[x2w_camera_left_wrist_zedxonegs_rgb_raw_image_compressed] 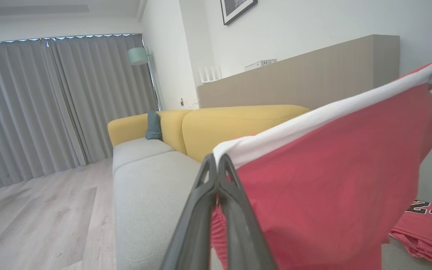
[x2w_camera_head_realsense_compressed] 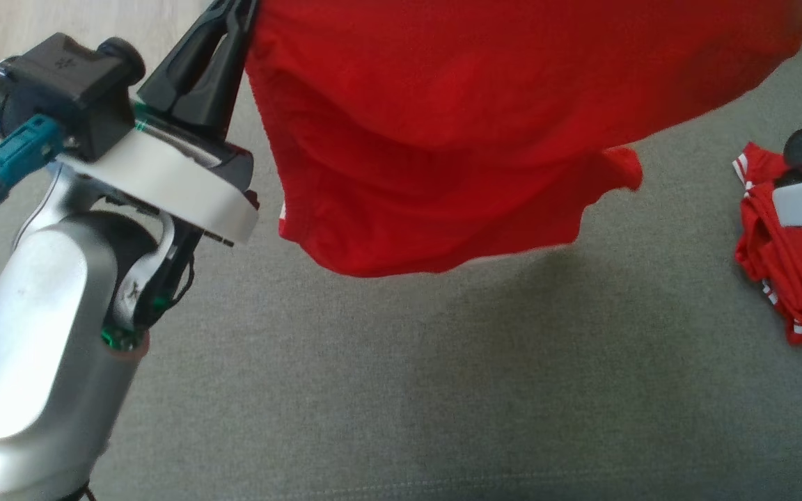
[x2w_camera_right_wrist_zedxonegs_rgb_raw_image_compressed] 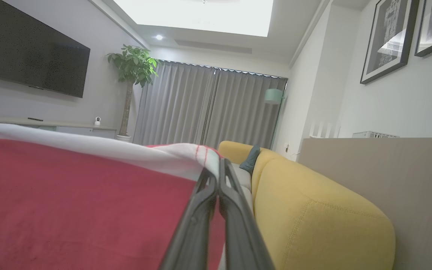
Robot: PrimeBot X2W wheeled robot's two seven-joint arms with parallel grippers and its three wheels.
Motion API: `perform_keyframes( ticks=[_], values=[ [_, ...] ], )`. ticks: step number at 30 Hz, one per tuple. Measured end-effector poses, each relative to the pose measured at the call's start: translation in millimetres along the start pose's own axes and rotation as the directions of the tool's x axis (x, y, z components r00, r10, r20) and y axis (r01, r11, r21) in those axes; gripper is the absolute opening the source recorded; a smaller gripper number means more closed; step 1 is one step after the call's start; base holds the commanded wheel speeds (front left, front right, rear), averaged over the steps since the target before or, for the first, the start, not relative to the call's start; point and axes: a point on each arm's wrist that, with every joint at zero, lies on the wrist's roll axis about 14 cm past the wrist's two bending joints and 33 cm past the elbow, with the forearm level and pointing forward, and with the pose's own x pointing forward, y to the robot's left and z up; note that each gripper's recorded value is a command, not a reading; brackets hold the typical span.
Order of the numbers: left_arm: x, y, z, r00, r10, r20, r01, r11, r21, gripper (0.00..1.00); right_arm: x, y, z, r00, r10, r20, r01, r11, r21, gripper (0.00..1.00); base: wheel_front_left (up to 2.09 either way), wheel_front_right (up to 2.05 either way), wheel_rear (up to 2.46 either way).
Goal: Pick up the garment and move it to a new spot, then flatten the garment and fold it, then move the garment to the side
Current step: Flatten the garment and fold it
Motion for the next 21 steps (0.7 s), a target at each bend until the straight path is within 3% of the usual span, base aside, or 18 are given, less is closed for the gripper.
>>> perform_keyframes(
  ticks=[9,14,15,21],
  values=[
    [39.2,5.9,-45.1,0.996,-0.026,-0.081,0.020,0.997,-0.073,0.00,33.7,0.1,-61.5,0.989,0.020,-0.143,-0.004,0.993,0.114,0.00,0.00,0.00,0.00],
    [84.7,28.6,-53.8,0.999,0.020,-0.048,-0.023,0.997,-0.072,0.00,91.2,-0.5,-57.9,0.995,0.042,-0.090,-0.030,0.991,0.128,0.00,0.00,0.00,0.00],
    [98.6,38.0,-48.6,0.998,0.060,-0.014,-0.062,0.994,-0.095,0.00,110.3,-1.4,-49.8,0.998,0.031,-0.058,-0.020,0.982,0.187,0.00,0.00,0.00,0.00],
    [129.1,49.0,-35.2,0.992,0.108,0.063,-0.102,0.990,-0.098,0.00,147.3,7.7,-50.1,0.999,0.027,-0.045,-0.016,0.972,0.235,0.00,0.00,0.00,0.00]
  ],
)
